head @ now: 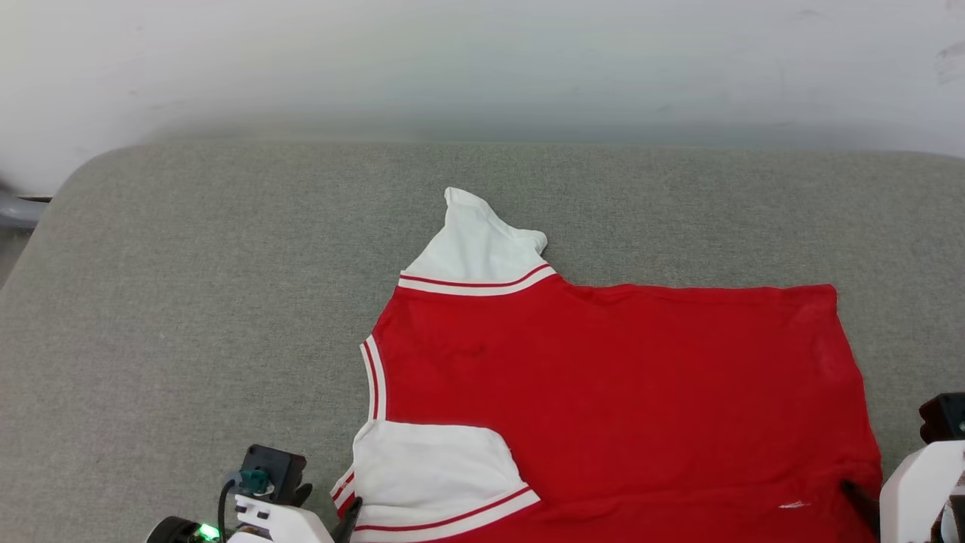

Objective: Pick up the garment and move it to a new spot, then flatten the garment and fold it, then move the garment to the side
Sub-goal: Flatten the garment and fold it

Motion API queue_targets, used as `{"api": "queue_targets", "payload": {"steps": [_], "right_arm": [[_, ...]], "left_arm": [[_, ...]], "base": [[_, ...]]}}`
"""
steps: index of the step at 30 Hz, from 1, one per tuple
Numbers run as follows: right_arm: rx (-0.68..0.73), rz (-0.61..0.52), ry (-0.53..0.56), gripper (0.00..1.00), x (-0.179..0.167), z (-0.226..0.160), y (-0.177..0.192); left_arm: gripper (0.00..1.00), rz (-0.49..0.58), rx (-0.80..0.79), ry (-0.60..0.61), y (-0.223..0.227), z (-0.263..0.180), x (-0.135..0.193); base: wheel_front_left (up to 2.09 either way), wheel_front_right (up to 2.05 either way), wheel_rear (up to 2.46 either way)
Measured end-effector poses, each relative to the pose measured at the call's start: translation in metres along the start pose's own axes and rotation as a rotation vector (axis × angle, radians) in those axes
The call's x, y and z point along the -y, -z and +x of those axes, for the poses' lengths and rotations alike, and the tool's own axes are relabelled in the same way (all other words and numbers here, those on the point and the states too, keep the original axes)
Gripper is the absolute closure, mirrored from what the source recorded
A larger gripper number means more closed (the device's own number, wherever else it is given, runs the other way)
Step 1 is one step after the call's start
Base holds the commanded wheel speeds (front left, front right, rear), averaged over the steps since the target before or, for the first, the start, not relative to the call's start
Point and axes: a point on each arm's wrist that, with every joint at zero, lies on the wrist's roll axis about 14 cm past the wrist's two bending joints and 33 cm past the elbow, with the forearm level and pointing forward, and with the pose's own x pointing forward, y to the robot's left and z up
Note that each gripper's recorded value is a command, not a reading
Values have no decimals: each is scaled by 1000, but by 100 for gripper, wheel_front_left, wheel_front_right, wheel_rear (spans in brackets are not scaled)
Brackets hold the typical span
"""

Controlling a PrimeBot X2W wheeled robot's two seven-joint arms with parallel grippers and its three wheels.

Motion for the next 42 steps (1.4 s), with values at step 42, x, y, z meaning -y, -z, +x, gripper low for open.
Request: {"api": "queue_targets", "payload": {"steps": [42], "right_arm": [[180,14,20,0,-9,20,-72]], "left_arm": [[0,292,-181,167,-200,235,-9]], "base": [[0,0,0]]}}
